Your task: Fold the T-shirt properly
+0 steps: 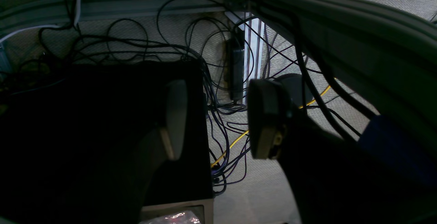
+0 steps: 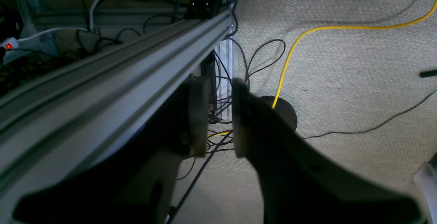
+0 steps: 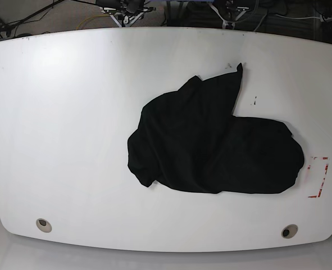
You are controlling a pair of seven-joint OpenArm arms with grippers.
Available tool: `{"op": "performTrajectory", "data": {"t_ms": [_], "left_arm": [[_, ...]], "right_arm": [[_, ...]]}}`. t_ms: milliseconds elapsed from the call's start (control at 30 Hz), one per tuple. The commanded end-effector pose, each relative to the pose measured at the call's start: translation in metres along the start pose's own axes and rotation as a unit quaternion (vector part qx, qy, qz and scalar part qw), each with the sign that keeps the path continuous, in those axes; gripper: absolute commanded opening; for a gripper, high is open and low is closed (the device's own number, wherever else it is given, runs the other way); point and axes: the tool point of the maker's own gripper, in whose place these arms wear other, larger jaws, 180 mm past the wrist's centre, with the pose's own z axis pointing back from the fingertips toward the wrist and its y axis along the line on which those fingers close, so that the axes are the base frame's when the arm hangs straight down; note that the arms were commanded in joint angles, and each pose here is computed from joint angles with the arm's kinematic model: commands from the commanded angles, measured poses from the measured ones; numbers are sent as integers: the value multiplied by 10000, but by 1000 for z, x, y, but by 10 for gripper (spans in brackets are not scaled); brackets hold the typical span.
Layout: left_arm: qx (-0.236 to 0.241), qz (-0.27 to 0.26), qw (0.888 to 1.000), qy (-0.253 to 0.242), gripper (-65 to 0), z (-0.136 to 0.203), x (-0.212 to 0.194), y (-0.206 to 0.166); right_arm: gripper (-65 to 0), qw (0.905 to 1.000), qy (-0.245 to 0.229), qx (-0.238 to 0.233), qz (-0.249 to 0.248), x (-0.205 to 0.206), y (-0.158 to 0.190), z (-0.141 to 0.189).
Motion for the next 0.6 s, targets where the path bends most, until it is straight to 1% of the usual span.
{"op": "performTrajectory", "data": {"t_ms": [0,133,333,400,467,567], "left_arm": [[7,53,10000,59,-380,0,-3,-1],[-2,43,10000,57,-379,0,-3,-2],[11,45,10000,9,-377,-1,2,-1],[-67,69,9997,-210,-385,-1,10,-7],[-61,77,9997,-228,-385,-1,13,-6],[-69,82,9997,-212,-386,-1,12,-8]], "right_arm": [[-551,10000,-13,22,-22,-1,-1,1],[-524,10000,6,27,-6,-2,-1,1],[-443,10000,8,16,-10,-2,-1,1],[-454,9999,-100,50,-74,0,3,0],[-489,9999,-102,49,-53,1,3,0],[-521,9999,-84,63,-64,-1,3,0]]}}
